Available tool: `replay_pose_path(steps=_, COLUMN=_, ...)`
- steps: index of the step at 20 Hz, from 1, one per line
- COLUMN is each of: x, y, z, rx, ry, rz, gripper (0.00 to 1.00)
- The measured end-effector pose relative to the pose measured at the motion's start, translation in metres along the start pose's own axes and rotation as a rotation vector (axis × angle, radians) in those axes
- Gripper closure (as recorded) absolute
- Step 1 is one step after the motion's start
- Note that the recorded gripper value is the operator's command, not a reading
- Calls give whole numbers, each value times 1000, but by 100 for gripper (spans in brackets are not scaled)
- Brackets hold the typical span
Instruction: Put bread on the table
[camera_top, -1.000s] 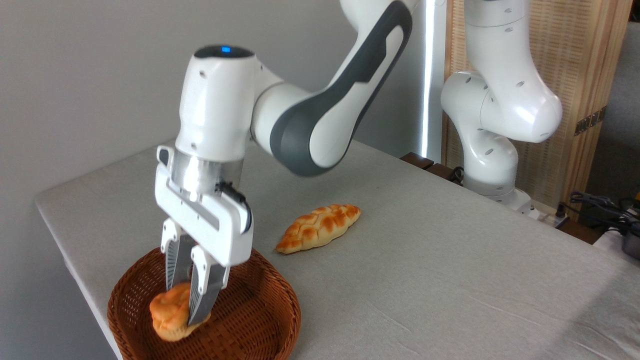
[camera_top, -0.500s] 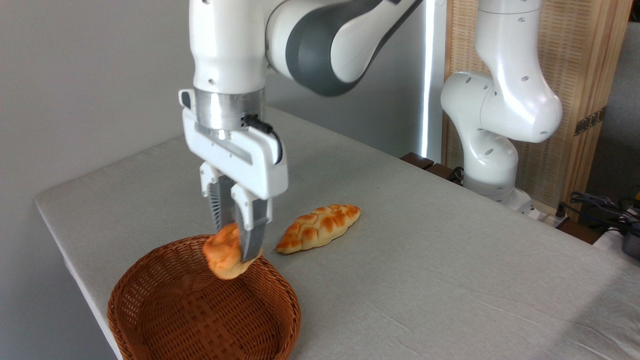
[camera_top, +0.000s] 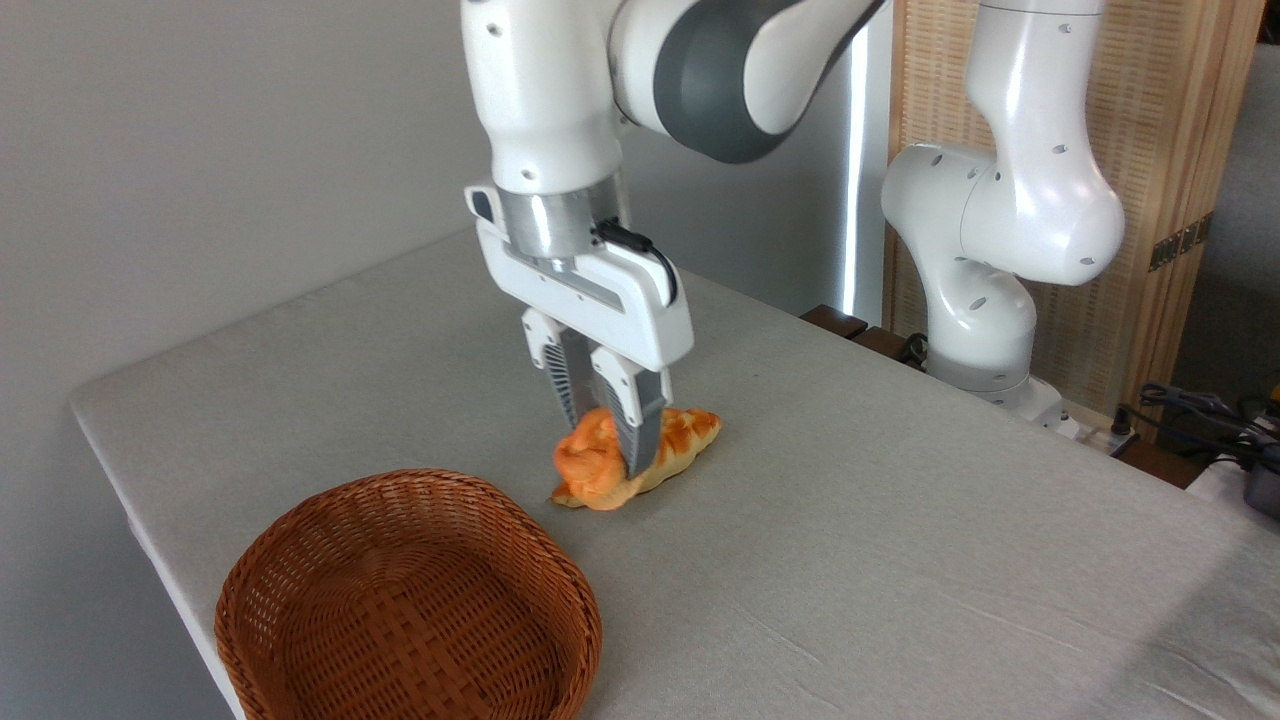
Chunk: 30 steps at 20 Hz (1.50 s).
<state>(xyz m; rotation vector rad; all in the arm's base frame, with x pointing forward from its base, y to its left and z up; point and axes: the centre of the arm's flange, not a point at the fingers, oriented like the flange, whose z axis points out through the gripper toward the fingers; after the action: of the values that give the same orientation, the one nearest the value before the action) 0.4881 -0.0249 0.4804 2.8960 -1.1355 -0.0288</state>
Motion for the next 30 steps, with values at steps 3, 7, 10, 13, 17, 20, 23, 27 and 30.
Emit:
replay_pose_path(steps=3, x=-8, y=6, z=24, rx=-34, ry=-39, rz=37, gripper=0)
replay_pose_path(steps=7, x=-6, y=5, z=42, rx=-56, ry=-63, rz=54, gripper=0)
replay_pose_path(steps=10, x=2, y=4, z=52, rx=-52, ry=-58, rz=66, gripper=0)
replay_pose_path(steps=13, x=5, y=4, z=54, rx=-48, ry=-55, rz=70, gripper=0)
replay_pose_path(steps=17, x=10, y=1, z=41, rx=-28, ry=-33, rz=71, gripper=0)
replay_pose_path(steps=20, x=19, y=-4, z=11, rx=-9, ry=23, rz=63, gripper=0)
replay_pose_path(steps=23, x=26, y=-9, z=-26, rx=0, ry=100, rz=43, gripper=0)
replay_pose_path(steps=27, x=33, y=-15, z=-65, rx=35, ry=176, rz=34, gripper=0)
replay_pose_path(steps=30, x=42, y=-22, z=-82, rx=59, ry=210, rz=34, gripper=0)
